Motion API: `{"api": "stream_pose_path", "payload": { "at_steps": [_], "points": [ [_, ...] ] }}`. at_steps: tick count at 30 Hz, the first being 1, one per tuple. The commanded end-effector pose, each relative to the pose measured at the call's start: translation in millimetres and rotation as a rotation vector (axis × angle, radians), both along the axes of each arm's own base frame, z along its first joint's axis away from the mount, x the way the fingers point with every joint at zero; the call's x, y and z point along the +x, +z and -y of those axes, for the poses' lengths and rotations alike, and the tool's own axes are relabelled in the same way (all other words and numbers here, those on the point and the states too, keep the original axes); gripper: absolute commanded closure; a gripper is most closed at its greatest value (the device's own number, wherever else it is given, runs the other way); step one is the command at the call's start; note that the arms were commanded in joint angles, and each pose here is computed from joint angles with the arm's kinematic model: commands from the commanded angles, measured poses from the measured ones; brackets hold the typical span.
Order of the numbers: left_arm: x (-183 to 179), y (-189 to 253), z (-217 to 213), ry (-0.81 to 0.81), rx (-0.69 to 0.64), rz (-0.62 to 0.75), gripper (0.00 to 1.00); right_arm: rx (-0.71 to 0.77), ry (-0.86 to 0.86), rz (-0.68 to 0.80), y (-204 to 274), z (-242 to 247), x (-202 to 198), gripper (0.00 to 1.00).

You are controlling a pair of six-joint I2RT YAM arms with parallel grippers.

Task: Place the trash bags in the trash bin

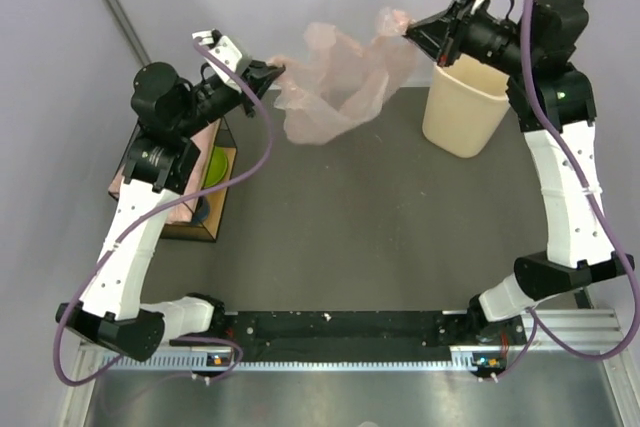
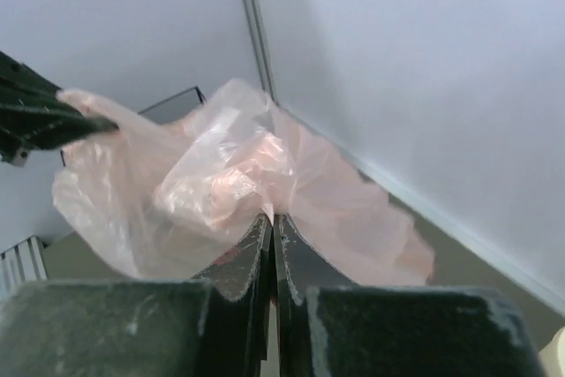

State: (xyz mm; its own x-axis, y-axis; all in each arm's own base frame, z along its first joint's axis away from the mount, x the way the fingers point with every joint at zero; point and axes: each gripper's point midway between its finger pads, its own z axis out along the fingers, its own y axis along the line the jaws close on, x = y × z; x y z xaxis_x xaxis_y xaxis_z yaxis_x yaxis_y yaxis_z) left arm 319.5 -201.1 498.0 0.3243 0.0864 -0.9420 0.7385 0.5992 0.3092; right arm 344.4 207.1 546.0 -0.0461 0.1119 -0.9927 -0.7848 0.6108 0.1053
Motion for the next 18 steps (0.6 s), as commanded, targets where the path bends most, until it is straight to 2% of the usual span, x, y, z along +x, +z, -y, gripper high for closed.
{"api": "stream_pose_path", "payload": {
  "at_steps": [1,2,3,4,5,6,8,11,14,18],
  "points": [
    [0.8,19.4,-10.4,0.059,-0.115,0.048,1.00,-0.089,-0.021,-0.160,-80.7,-3.9,27.6,1.00],
    [1.5,8.5,-10.2,0.061,-0.128,0.015,1.00,-0.109,-0.031,-0.160,-88.3,0.0,22.4,0.98],
    [-0.2,6.2,-11.9,0.068,-0.135,0.005,1.00,-0.149,-0.037,-0.153,-101.9,3.0,22.9,0.87],
    [1.5,3.0,-13.2,0.080,-0.143,-0.009,1.00,-0.189,-0.059,-0.208,-132.7,6.7,27.3,0.74],
    [6.4,-4.7,-13.8,0.094,-0.146,-0.033,1.00,-0.224,-0.075,-0.205,-143.5,11.6,28.2,0.47],
    [13.8,-10.3,-17.0,0.128,-0.148,-0.050,1.00,-0.275,-0.090,-0.176,-151.0,18.0,28.1,0.35],
    [21.8,-21.8,-18.7,0.155,-0.144,-0.076,1.00,-0.361,-0.143,-0.213,-178.3,33.4,30.7,0.15],
    [40.7,-48.5,-19.1,0.199,-0.121,-0.158,1.00,-0.484,-0.192,-0.254,-200.2,66.4,33.2,0.06],
    [58.4,-80.3,-18.3,0.231,-0.072,-0.209,1.00,-0.533,-0.215,-0.254,-200.5,92.3,36.7,0.05],
    [75.4,-133.4,-12.9,0.218,0.048,-0.260,1.00,-0.641,-0.304,-0.160,-184.3,129.4,56.6,0.06]
  ]
}}
